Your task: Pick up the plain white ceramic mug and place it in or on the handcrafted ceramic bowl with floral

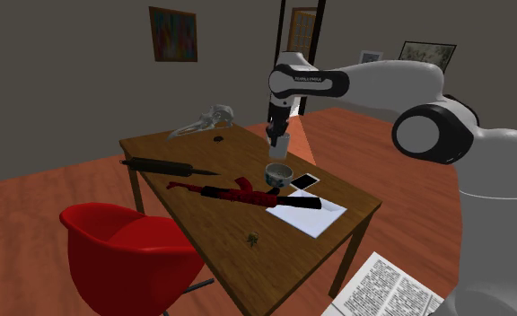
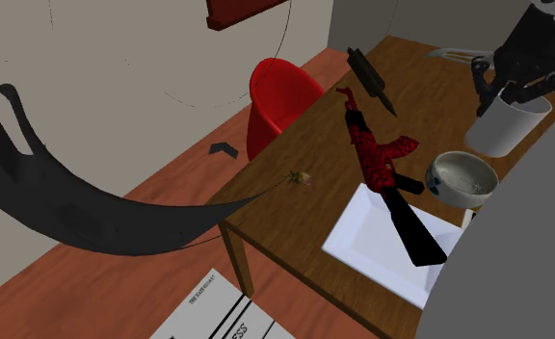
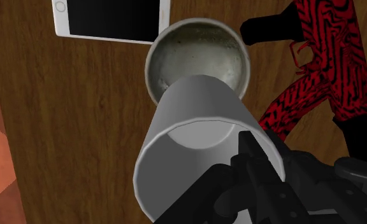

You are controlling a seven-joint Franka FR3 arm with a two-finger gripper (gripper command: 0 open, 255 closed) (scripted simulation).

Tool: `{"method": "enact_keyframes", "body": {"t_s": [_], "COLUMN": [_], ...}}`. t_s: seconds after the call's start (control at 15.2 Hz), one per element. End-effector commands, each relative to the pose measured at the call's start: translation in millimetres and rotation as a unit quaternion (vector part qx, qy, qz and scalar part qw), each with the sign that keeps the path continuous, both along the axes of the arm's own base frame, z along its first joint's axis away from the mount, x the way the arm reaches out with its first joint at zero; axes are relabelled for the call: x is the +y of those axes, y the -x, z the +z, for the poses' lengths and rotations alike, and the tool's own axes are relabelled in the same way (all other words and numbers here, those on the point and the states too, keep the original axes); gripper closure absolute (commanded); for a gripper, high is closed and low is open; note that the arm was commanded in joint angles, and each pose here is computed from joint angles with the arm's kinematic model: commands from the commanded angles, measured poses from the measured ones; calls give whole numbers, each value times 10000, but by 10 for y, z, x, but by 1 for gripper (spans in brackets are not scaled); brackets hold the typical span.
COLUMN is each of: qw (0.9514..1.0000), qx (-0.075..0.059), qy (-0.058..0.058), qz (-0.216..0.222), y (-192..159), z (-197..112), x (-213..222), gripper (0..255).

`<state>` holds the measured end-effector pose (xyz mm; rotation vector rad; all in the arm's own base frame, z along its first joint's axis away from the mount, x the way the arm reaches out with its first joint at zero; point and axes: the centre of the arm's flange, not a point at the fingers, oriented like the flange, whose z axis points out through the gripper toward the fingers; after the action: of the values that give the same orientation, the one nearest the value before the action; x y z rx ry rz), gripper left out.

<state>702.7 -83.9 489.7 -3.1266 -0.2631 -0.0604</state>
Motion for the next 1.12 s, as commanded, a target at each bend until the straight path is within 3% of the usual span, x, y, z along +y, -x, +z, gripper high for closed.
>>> {"method": "enact_keyframes", "body": {"t_s": [0.0, 0.59, 1.06], "qw": [10000, 10000, 10000], "qx": [-4, -4, -4], "qy": [0, 0, 0], "qz": [0, 0, 0], "y": [-5, -5, -5], "z": [-97, -578, -578], "x": [6, 6, 6], "gripper": [255, 255, 255]}}
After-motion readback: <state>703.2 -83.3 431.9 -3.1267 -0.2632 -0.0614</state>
